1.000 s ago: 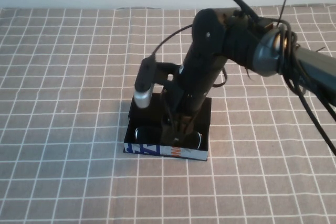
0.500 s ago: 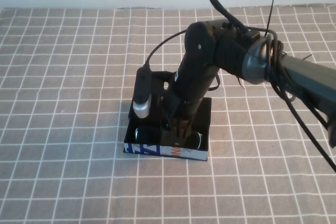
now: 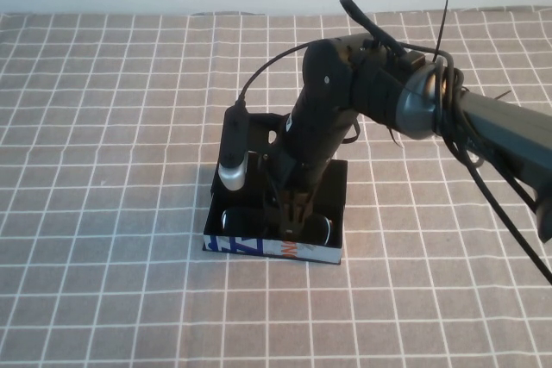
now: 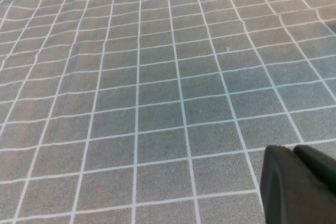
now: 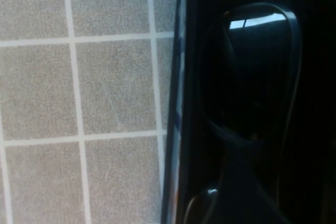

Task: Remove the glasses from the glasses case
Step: Pick up the glasses from the glasses case

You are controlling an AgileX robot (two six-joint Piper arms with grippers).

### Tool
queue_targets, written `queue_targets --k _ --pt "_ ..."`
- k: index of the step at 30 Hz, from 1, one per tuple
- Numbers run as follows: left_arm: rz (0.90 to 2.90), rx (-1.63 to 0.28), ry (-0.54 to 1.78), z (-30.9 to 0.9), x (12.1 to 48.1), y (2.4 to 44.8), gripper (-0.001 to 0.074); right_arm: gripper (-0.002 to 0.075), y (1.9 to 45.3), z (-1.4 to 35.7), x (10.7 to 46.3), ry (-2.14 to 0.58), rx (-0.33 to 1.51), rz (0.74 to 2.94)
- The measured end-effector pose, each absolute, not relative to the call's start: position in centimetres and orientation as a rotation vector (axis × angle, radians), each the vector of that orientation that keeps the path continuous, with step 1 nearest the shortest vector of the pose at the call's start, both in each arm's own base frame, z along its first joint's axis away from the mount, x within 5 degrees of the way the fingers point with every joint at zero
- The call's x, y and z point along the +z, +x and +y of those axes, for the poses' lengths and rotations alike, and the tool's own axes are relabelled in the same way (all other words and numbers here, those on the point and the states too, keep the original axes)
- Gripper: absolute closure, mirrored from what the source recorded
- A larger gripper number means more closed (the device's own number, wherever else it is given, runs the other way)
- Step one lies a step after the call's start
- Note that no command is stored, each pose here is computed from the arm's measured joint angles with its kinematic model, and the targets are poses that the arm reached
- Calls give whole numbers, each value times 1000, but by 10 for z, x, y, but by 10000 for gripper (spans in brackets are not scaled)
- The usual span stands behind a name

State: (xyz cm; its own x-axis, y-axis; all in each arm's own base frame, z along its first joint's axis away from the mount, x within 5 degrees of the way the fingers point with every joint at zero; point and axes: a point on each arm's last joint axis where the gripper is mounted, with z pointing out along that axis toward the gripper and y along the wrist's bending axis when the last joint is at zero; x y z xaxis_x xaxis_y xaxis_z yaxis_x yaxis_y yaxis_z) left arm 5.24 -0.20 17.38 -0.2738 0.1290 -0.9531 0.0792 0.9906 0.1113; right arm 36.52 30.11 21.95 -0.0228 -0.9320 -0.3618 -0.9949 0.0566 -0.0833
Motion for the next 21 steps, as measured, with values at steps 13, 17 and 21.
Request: queue_targets --k 13,17,21 --pt "1850 48 151 -2 174 52 739 413 369 302 201 -1954 258 2068" --pt "1850 48 151 -2 174 52 740 421 370 302 198 -1957 260 2073" --pt "1850 48 151 -2 174 52 739 505 370 302 198 -1955 257 2073"
